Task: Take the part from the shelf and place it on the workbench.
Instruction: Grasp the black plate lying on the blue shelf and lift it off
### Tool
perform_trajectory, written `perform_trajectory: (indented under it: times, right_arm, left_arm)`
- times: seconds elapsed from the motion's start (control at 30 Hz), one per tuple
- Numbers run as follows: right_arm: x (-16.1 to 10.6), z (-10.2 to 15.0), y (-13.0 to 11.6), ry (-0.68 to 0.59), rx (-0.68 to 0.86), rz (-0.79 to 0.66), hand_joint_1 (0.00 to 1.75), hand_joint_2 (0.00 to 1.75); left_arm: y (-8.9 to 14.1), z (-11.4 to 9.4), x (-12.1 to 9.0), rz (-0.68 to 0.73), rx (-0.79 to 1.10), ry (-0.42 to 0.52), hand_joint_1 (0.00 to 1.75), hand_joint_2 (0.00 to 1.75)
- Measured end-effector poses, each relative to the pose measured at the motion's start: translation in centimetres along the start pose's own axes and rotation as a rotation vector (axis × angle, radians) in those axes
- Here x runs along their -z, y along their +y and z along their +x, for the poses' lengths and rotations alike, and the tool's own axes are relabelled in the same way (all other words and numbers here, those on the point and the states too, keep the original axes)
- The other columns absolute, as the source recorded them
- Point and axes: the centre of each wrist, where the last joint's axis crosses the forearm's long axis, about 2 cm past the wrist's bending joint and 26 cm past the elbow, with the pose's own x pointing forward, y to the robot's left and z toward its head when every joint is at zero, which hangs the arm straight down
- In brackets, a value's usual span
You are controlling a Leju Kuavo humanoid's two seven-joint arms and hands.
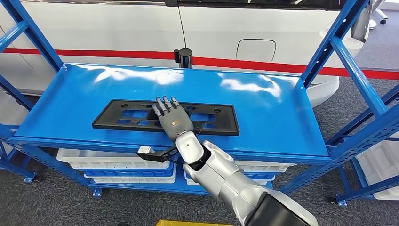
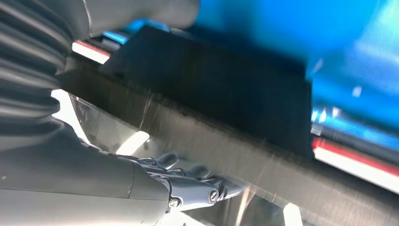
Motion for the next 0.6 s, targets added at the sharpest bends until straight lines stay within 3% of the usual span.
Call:
perform_trajectory:
  times: [0.23,0.6]
  right_arm:
    - [0.16,0.47,-0.21,-0.053,-0.056,0.158,1.75,1.75]
    - [0.35,0.51,-0.53,-0.067,-0.073,0.173,1.75,1.75]
  left_arm:
    - [0.10,-0.27,0.00,0.007,-0.008,0.008,0.00,1.75]
    - [0.20,-0.48,0.02,0.009,-0.005,0.005,0.00,1.75]
